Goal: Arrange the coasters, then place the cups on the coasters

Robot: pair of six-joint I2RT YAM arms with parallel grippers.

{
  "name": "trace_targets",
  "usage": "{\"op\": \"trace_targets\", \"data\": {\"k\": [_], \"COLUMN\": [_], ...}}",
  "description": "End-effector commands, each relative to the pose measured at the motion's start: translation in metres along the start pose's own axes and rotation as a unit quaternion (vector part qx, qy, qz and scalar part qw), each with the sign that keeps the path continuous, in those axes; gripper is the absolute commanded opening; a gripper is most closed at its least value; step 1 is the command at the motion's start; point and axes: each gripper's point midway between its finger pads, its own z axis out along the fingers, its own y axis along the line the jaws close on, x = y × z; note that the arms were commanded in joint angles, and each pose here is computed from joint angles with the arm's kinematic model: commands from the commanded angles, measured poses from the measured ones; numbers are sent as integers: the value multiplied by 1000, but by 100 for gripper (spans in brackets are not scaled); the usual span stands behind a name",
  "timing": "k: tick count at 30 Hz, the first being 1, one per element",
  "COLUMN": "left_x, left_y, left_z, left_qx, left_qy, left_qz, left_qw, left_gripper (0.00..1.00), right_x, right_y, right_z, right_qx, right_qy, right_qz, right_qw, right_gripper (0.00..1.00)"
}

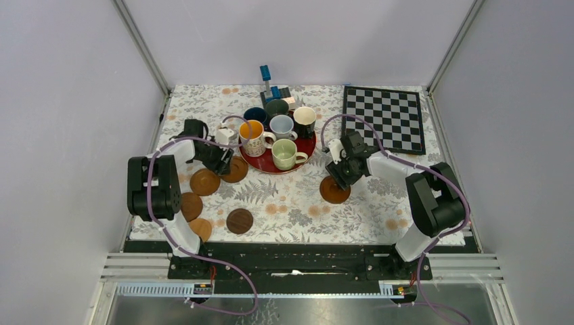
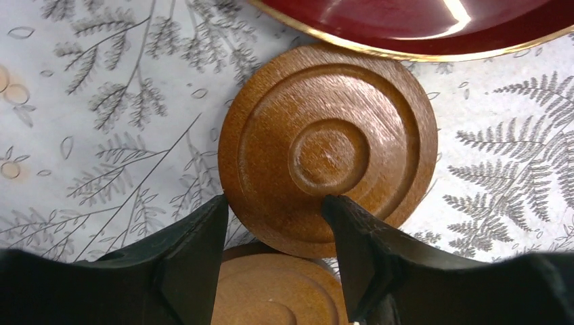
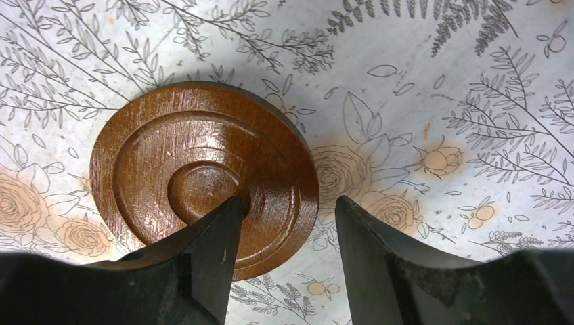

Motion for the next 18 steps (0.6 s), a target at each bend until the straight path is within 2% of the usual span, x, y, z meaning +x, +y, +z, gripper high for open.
{"op": "trace_targets", "data": {"k": [1,5,9,13,18], "left_x": [-8,-21,-21,-10,4], "left_y": [-18,-3,0,-11,-35], "left_z": [0,5,15,19,13], "left_qx": [14,-16,-27,-12,4], "left_qy": [-9,-27,-20,1,28], "left_qz": [22,-8,-7,23,75], "left_qw": [1000,999,999,1000,997], "left_gripper": [57,57,56,54,46], "right_x": [7,6,6,10,17], "right_y": [-6,-7,-9,-12,-17], "right_z": [-8,-9,-11,-11,-12], "right_qx": [2,4,6,7,4], "right_qy": [2,-2,-4,-1,1], "right_qz": [-1,1,3,3,6], "right_qw": [1000,1000,1000,1000,1000], "right_gripper": [60,60,60,60,59]}}
